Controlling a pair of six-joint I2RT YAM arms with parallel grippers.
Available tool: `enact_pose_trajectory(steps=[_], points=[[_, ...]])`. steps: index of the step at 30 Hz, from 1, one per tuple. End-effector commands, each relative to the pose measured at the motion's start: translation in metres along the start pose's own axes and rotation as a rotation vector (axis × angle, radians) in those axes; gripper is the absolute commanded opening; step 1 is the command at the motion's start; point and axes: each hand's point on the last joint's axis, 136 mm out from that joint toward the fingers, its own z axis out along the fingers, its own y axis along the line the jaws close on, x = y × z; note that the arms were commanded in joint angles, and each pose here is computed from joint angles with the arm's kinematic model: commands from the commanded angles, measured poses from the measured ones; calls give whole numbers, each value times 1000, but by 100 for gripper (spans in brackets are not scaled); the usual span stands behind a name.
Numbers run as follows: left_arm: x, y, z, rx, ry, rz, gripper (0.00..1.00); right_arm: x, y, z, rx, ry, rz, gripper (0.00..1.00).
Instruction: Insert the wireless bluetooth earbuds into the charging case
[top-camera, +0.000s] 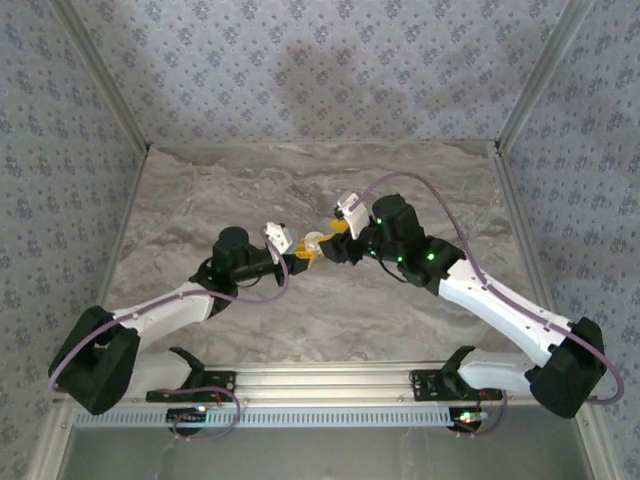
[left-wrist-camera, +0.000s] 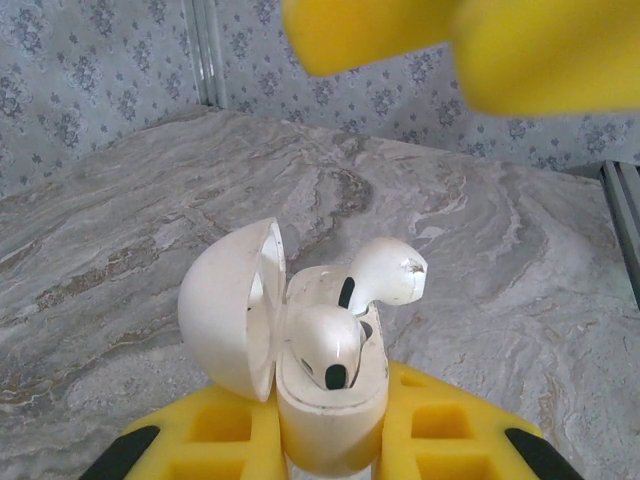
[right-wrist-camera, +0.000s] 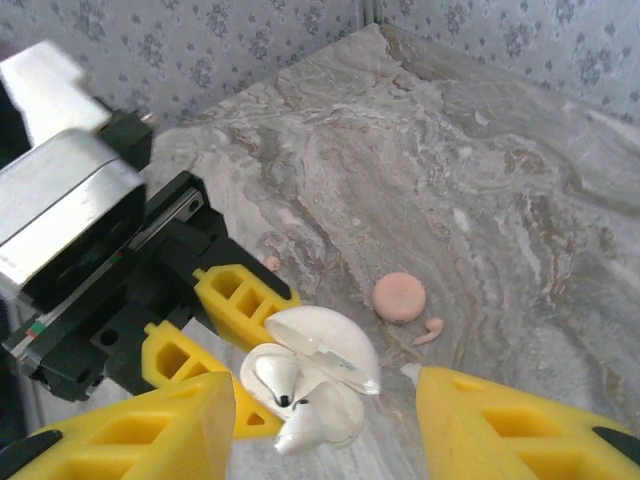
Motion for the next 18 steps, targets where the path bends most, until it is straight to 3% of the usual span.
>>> enact_pose_trajectory(steps=[1, 6, 11, 18], points=[[-3, -5, -3, 2, -8, 43, 13, -5, 7, -4, -111, 7, 150, 52], [-3, -5, -4, -3, -8, 47, 13, 6, 8, -1, -134, 44, 198, 53], [-4, -4, -4, -8, -10, 47, 13, 16, 8, 7, -131, 76, 230, 63], [-5, -4, -5, -9, -13, 47, 13, 34, 2, 18, -96, 143, 236, 65]])
